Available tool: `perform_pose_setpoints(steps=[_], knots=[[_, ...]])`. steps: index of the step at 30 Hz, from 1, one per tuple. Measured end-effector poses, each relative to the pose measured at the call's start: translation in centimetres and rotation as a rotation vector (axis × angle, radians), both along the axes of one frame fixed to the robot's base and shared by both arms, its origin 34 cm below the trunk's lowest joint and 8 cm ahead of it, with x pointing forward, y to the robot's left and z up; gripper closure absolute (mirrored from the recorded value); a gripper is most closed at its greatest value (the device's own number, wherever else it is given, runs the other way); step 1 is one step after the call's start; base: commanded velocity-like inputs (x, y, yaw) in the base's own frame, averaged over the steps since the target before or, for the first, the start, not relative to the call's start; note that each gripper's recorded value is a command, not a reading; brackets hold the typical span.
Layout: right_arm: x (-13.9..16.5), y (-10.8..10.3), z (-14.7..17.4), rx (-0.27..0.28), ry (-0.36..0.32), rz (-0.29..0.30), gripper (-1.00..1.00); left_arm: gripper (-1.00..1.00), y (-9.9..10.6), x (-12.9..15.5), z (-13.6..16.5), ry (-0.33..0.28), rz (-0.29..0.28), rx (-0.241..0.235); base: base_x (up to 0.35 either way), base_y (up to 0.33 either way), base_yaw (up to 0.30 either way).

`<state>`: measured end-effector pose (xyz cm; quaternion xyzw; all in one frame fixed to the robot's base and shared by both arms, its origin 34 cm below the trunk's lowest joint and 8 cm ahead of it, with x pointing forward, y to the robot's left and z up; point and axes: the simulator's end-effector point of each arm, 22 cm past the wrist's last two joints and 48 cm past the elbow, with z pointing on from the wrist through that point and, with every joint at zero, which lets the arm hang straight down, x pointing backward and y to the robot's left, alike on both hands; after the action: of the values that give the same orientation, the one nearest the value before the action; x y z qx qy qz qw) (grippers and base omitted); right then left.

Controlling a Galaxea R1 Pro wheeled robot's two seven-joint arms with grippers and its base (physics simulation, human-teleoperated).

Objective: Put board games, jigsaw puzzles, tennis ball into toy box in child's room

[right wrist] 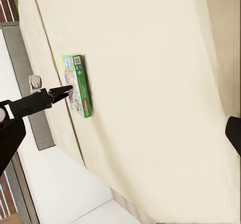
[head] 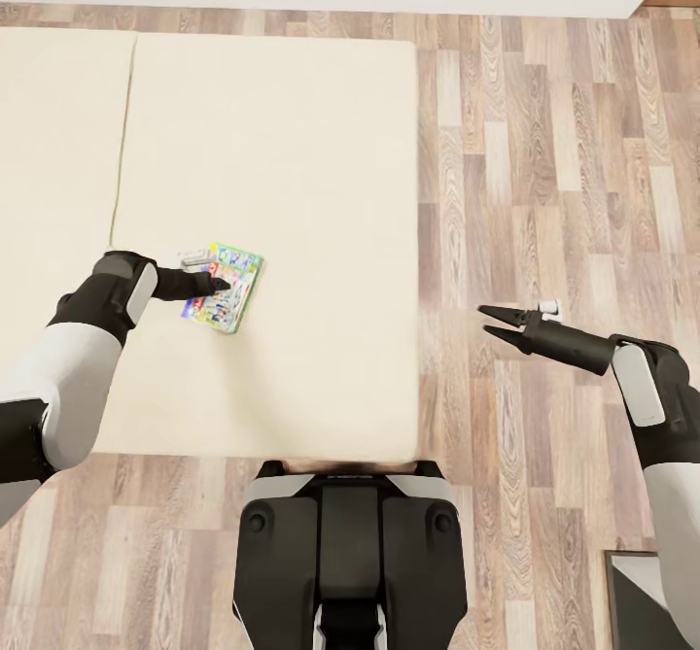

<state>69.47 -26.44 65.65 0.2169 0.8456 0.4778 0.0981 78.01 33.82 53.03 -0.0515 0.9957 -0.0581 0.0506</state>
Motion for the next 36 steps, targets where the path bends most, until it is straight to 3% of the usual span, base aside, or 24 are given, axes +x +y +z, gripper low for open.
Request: perform_pose_setpoints(steps=[36], knots=[[-0.04,0.02,-0.08,0.0,0.002,-0.001,-1.0,-1.0,-0.27,-0.03,-0.06,0.002,-0.006,0.002,-0.017,-0.126,0.0]])
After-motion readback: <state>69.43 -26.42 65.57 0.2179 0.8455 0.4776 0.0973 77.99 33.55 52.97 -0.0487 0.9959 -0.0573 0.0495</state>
